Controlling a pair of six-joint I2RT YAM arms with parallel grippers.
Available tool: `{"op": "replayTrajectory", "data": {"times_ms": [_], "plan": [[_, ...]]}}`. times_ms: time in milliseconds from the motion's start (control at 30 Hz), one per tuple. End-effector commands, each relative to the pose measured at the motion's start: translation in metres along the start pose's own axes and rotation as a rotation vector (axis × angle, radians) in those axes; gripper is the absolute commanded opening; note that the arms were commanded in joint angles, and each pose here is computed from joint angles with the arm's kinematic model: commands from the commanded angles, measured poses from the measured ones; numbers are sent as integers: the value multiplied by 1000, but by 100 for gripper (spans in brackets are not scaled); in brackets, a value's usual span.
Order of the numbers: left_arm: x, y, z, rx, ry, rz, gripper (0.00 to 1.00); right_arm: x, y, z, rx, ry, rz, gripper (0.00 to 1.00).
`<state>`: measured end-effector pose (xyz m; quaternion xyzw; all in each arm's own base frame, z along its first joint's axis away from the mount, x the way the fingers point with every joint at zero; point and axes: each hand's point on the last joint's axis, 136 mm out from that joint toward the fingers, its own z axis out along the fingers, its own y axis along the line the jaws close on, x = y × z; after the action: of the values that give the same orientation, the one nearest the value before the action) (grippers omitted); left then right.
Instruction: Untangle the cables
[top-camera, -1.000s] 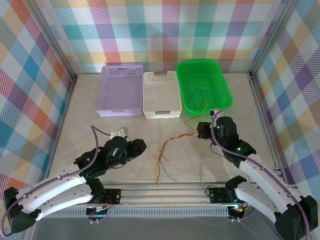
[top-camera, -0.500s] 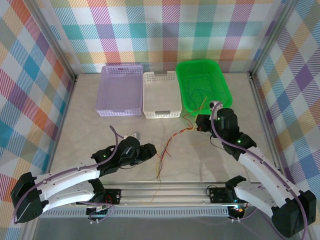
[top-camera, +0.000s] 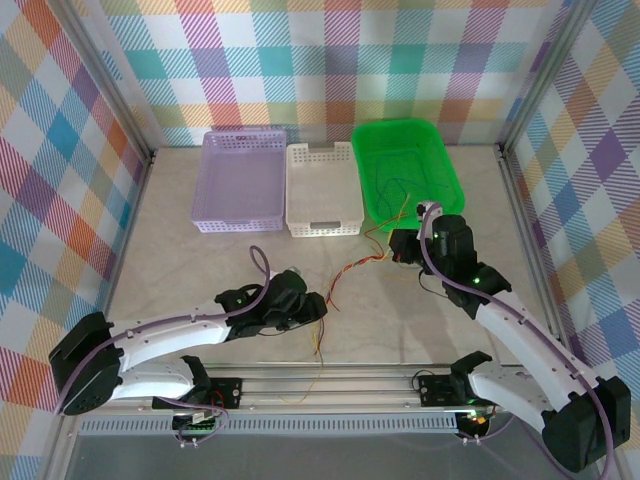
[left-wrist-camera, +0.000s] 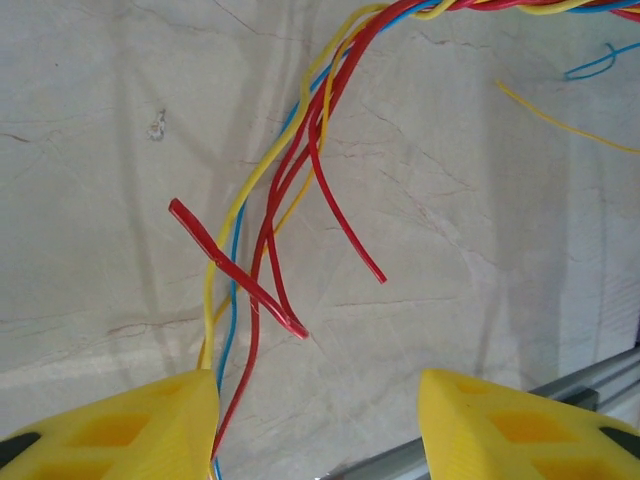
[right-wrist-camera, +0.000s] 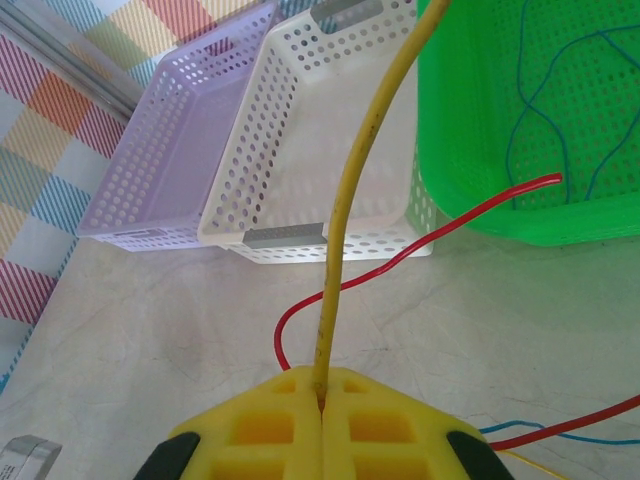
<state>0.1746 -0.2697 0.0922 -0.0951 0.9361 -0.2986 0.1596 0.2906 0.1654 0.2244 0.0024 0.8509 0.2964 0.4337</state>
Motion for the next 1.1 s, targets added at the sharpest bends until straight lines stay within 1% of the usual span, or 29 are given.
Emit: {"op": "replayTrajectory", "data": {"times_ms": [0, 100, 200, 267, 333, 400, 433, 533, 633, 667, 900, 1000, 1033, 1067], "plan": [[-6, -1, -2, -54, -24, 43, 43, -22, 17, -10, -53, -50, -13, 0], [-7, -2, 3, -89, -12, 73, 30, -23, 18, -13, -50, -57, -17, 0], [-8, 1, 9, -119, -11, 85, 20, -27, 19, -17, -50, -65, -23, 0], [-8, 6, 12, -134, -4, 86, 17, -31, 22, -20, -54, -73, -29, 0], [-7, 11, 15, -148, 3, 83, 16, -33, 23, -23, -55, -81, -31, 0], [-6, 14, 17, -151, 12, 81, 17, -34, 24, -24, -58, -81, -33, 0], [-5, 15, 17, -154, 15, 81, 20, -35, 24, -24, -58, -81, -33, 0], [-4, 18, 13, -163, 19, 79, 38, -34, 24, -25, -58, -82, -34, 0], [-6, 20, 9, -169, 3, 74, 50, -35, 24, -26, -61, -84, -30, 0], [-7, 21, 8, -177, -1, 74, 52, -35, 24, -26, -62, -84, -28, 0], [-17, 9, 16, -181, -30, 69, 52, -33, 28, -25, -84, -73, -13, 0], [-20, -1, 26, -174, -26, 69, 46, -33, 29, -27, -88, -73, -13, 0], [-21, -3, 28, -170, -28, 69, 43, -32, 29, -27, -89, -72, -12, 0], [-22, -4, 31, -173, -29, 66, 38, -32, 29, -28, -90, -73, -13, 0]]}}
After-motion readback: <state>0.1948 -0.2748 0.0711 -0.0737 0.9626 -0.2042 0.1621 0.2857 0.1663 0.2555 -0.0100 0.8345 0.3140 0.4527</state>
